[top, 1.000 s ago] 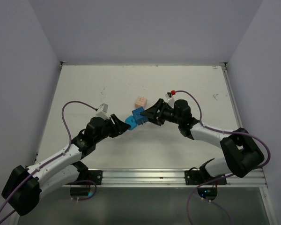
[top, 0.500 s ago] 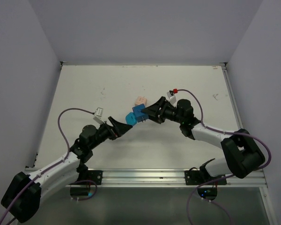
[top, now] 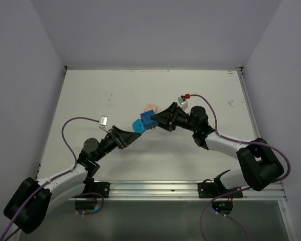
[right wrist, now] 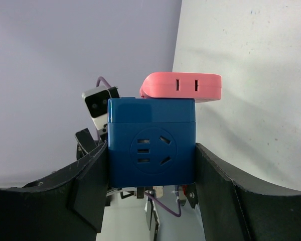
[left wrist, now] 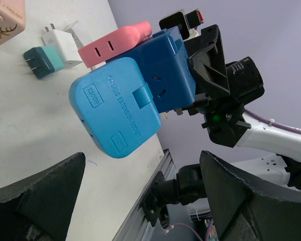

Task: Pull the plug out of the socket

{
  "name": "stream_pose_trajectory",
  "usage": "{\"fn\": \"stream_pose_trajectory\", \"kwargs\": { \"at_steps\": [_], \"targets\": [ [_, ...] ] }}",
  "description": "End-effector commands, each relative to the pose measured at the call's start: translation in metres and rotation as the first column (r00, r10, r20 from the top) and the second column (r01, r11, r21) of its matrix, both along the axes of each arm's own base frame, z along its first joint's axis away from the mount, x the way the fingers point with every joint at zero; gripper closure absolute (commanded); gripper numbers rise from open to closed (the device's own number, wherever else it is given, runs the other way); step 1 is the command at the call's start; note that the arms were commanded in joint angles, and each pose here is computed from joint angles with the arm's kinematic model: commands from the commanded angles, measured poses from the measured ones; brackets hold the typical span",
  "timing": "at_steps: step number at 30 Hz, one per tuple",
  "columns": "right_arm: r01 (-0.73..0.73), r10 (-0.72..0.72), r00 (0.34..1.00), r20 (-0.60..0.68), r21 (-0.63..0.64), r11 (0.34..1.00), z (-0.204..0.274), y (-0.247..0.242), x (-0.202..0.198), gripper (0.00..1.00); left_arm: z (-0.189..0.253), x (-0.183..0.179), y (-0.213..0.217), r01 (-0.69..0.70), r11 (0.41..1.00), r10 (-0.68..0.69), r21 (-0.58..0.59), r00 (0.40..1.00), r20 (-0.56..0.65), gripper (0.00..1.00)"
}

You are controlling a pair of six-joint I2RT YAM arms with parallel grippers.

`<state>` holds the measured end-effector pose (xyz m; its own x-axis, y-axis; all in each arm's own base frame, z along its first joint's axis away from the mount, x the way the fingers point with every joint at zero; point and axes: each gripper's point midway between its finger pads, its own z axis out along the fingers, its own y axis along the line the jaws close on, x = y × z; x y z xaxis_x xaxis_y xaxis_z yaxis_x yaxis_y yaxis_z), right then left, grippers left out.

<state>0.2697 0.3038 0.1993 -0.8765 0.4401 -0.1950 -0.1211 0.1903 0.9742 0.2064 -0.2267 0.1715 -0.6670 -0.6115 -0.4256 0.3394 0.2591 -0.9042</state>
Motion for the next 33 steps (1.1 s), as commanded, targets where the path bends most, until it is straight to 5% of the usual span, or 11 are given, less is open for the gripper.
{"fn": "stream_pose_trajectory", "kwargs": {
  "at_steps": [1,11,26,33],
  "targets": [
    [-0.043,0.027,0.990,0.138,0.119,0.992,0.053,0.002,-0.004,1.00,0.031,0.002,-0.002,0.015,0.998,-0.009,-0.068,0.995,0.099,0.00],
    [-0.069,0.051,0.988,0.148,0.120,0.990,0.053,0.004,-0.008,1.00,0.049,0.012,-0.007,0.015,0.994,-0.002,-0.104,0.993,0.119,0.05],
    [-0.051,0.042,0.988,0.148,0.058,0.997,0.038,0.002,-0.007,1.00,0.051,0.011,0.002,-0.026,0.992,0.036,-0.123,0.996,0.083,0.39],
    [-0.049,0.044,0.988,0.150,0.026,0.998,0.034,0.001,-0.006,1.00,0.046,0.013,0.005,-0.043,0.993,0.050,-0.114,0.997,0.061,0.45]
  ]
}}
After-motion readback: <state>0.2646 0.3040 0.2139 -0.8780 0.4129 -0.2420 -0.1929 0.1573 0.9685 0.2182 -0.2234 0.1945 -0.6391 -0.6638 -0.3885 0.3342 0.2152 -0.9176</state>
